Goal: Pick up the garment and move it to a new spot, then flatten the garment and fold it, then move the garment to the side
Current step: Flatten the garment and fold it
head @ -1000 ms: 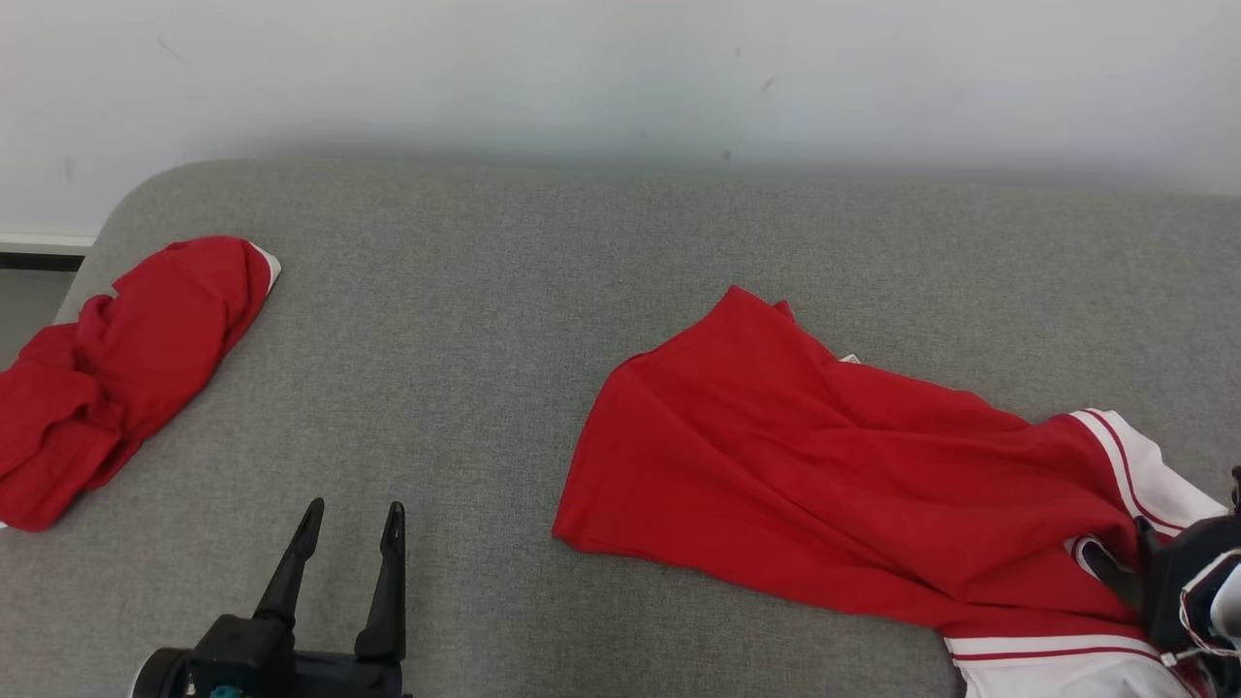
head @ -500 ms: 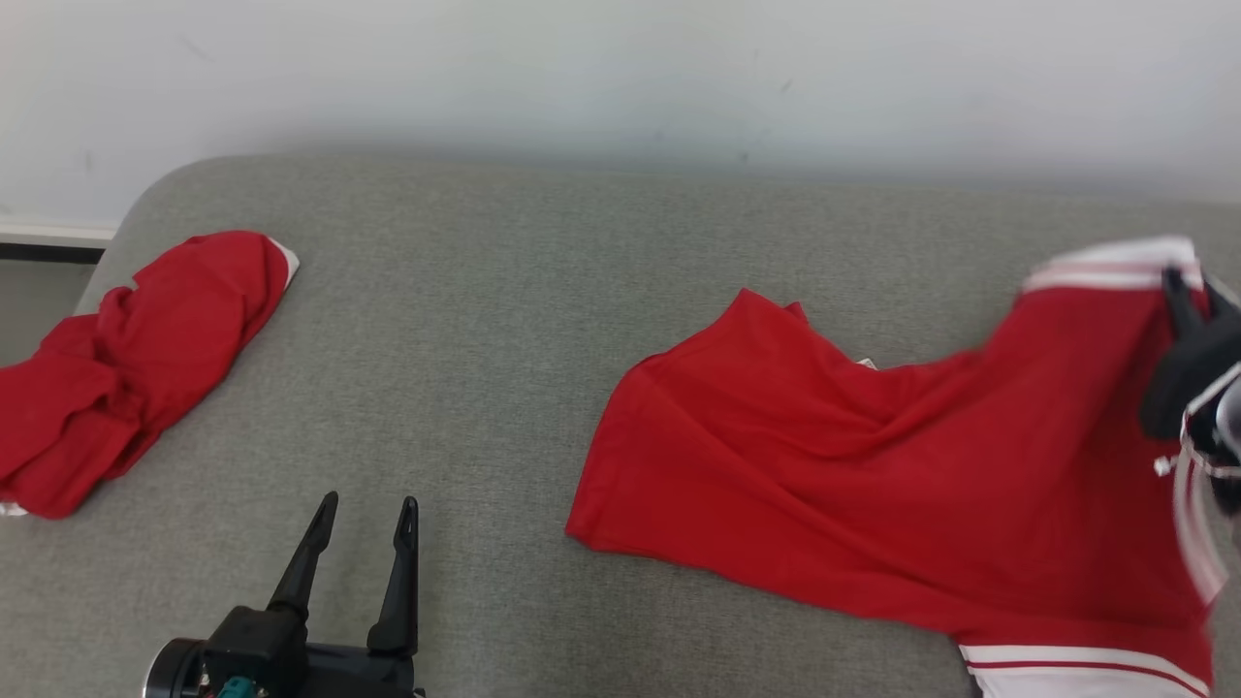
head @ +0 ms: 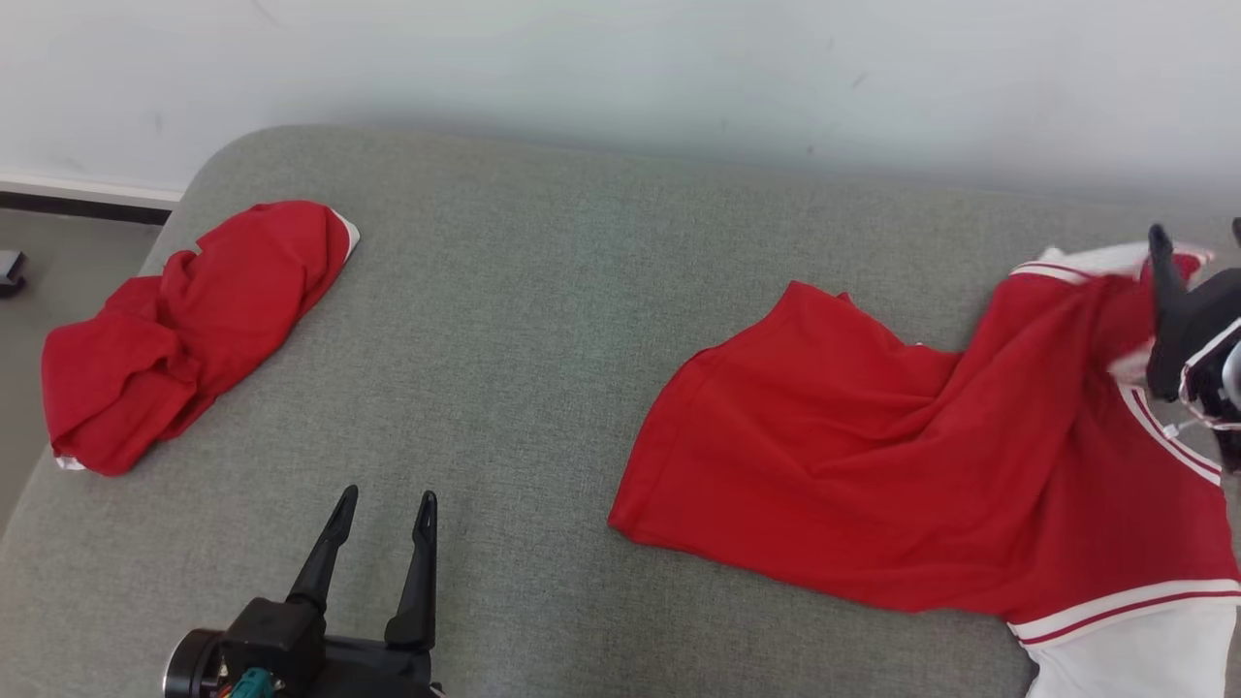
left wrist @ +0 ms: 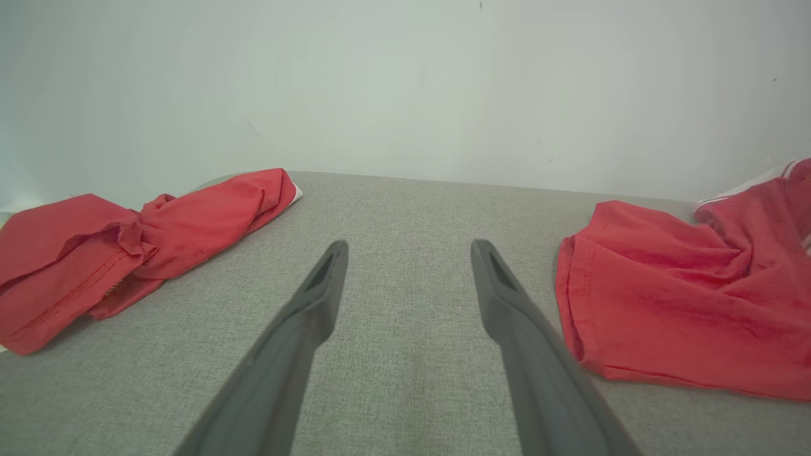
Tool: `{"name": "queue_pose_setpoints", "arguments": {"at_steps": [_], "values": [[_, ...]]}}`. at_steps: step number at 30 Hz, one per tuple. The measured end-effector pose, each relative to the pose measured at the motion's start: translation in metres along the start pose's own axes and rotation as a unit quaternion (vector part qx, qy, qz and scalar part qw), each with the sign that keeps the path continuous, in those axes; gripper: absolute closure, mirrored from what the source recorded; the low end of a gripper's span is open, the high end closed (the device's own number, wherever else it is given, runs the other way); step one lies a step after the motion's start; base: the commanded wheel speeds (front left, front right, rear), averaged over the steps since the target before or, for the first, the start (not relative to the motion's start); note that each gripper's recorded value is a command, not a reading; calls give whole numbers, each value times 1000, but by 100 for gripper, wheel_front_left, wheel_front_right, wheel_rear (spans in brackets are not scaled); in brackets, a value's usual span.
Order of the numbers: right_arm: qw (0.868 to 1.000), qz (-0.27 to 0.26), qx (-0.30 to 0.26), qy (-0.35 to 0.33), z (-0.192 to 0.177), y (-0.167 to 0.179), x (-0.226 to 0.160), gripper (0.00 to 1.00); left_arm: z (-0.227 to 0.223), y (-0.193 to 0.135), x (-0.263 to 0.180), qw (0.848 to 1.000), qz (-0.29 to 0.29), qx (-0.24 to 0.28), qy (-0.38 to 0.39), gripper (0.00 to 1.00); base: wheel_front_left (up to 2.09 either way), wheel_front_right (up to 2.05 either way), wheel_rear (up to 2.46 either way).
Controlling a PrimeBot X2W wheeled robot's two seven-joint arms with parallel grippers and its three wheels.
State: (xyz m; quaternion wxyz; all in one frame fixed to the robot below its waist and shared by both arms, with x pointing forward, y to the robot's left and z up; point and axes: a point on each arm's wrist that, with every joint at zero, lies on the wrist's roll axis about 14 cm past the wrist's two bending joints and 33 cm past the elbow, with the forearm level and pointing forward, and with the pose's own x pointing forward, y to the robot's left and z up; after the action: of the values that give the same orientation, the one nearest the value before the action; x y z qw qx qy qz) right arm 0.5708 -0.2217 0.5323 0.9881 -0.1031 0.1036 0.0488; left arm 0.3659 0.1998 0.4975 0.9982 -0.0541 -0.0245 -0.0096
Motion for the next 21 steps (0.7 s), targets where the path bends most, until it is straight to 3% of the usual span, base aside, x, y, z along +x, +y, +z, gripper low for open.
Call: {"name": "queue_pose_setpoints", "arguments": {"at_steps": [5, 13, 21], "values": [[1000, 5, -2, 2, -8, 5, -10, 0, 3, 1, -3, 1000, 3, -2, -5, 0, 0, 0, 0], [996, -1, 9, -85, 12, -6, -45, 0, 6, -2, -13, 1000, -4, 0, -11, 0, 0, 0, 0], [986, -9, 60, -158, 19, -16, -97, 0, 17, -7, -12, 999, -18, 6, -27, 0, 0, 0, 0]]}}
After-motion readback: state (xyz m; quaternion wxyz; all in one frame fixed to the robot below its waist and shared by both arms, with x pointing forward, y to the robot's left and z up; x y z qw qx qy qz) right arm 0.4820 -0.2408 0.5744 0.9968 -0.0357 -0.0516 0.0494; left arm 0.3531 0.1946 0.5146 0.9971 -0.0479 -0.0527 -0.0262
